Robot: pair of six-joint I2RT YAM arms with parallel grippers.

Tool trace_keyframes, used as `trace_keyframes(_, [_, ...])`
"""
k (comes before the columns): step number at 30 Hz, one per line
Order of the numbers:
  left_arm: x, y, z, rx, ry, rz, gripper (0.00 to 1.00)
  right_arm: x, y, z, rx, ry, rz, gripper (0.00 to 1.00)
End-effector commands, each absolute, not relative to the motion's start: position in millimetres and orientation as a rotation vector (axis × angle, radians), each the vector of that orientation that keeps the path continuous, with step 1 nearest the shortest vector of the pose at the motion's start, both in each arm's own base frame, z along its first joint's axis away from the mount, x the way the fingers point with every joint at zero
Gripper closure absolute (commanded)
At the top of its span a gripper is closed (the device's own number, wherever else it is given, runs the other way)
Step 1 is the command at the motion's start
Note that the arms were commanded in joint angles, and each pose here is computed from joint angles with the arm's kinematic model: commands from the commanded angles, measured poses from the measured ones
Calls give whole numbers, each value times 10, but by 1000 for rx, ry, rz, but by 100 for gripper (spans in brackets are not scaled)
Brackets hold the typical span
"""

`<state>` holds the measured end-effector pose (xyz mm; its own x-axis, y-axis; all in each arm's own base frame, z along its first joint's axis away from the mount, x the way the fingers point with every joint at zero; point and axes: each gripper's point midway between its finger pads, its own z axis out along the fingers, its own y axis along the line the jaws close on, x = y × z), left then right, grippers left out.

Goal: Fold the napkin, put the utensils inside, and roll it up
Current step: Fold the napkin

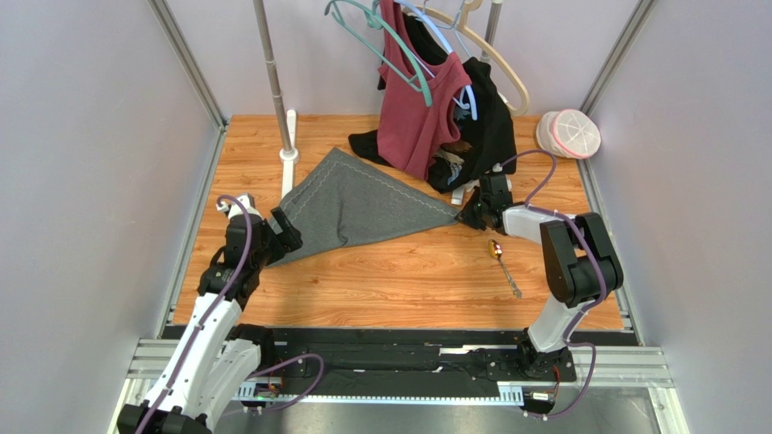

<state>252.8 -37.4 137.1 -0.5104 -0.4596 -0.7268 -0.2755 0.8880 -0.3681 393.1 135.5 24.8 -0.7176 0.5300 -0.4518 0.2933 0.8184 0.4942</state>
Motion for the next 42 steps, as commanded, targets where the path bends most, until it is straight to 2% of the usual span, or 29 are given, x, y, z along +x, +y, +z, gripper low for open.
trace_keyframes(1, [2461,-125,1379,-681,2049,-157,1,3504,1142,162,656,2482,402,100])
trace_keyframes(7, [2280,119,1289,-872,1980,-55,1,3116,884,323,744,2462,287,100])
trace_keyframes(13, [2053,253,1017,-1074,1954,7,1,2935,724,560,792,2383,240,100])
trace_keyframes(18, [2055,246,880,-1130,1938,-10,14,2928,718,650,769,2356,256,100])
trace_keyframes(27, [2283,82,606,-1274,1953,-92,25,2986,758,719,705,2346,283,100])
trace_keyframes(35, [2419,140,461,-1352,1980,-30,37,3035,781,795,678,2329,301,100])
trace_keyframes(42, [2390,239,269,-1408,1991,3,40,3069,779,863,677,2311,309,100])
